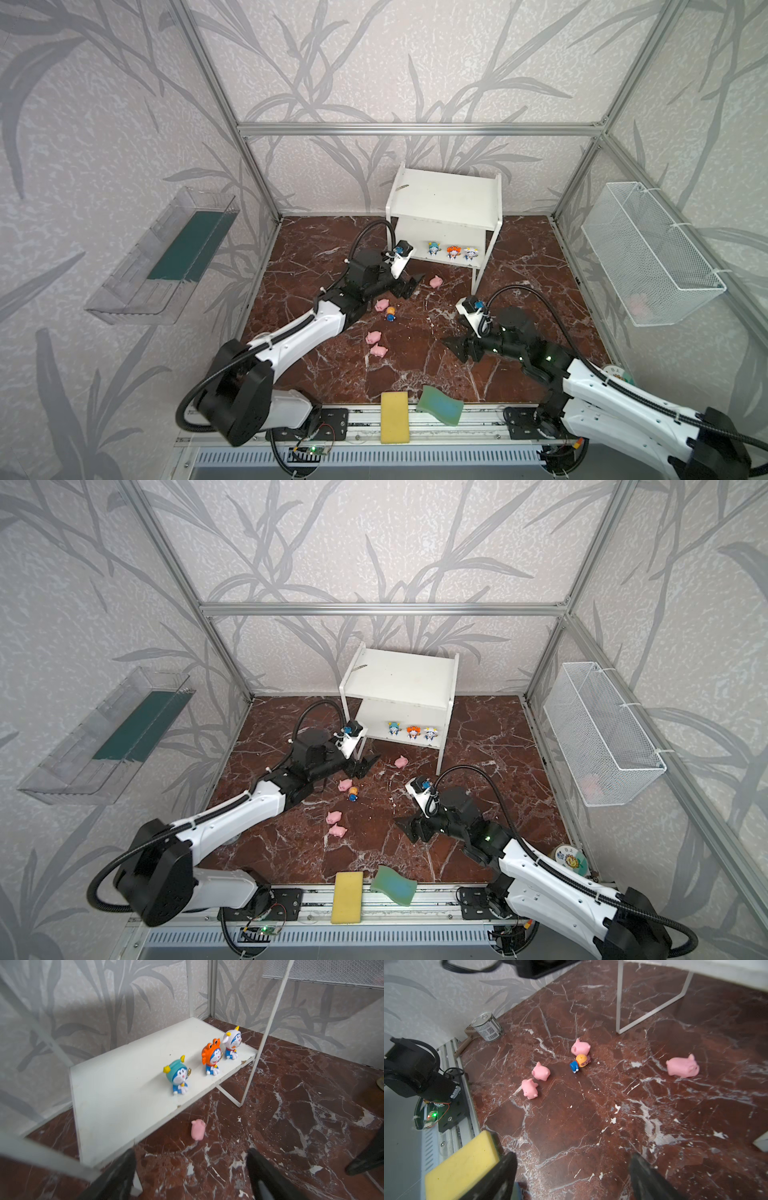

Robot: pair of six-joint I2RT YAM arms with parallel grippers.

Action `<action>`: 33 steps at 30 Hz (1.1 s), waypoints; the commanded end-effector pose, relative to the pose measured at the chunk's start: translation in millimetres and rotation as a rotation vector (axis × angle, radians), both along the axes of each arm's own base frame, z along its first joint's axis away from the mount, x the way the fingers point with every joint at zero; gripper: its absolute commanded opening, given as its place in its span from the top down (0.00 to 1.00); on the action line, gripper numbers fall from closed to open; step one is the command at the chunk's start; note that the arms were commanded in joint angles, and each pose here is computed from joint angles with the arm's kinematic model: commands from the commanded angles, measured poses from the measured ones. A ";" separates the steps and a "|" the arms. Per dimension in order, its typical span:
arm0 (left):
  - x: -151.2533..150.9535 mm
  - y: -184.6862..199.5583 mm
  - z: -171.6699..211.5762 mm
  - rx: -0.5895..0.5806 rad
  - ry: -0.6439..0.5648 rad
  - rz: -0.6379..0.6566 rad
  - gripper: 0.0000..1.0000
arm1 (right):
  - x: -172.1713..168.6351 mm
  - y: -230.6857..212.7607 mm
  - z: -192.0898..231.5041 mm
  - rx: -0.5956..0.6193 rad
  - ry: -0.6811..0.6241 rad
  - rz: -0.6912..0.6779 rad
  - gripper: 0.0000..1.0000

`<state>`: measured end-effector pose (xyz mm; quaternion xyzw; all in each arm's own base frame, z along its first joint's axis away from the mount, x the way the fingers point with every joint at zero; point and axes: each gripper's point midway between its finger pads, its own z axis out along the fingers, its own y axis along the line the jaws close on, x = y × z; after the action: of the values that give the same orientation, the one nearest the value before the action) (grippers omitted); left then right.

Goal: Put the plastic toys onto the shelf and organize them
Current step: 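Withdraw the left gripper from the shelf while the right gripper moves over the lion-hooded figurine, then lower the right gripper onto the lion-hooded figurine among the pink pigs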

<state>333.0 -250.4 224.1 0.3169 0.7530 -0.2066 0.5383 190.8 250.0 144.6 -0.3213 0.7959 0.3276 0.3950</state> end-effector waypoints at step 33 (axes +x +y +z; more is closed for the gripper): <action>-110.4 189.6 10.0 -0.021 0.142 0.694 0.01 | 94.8 154.6 -131.0 -0.239 0.354 -0.252 0.43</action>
<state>226.7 -69.4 223.2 0.0363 0.8530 -0.0476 0.5184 283.2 411.9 30.7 -0.2192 0.9014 0.2672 0.2609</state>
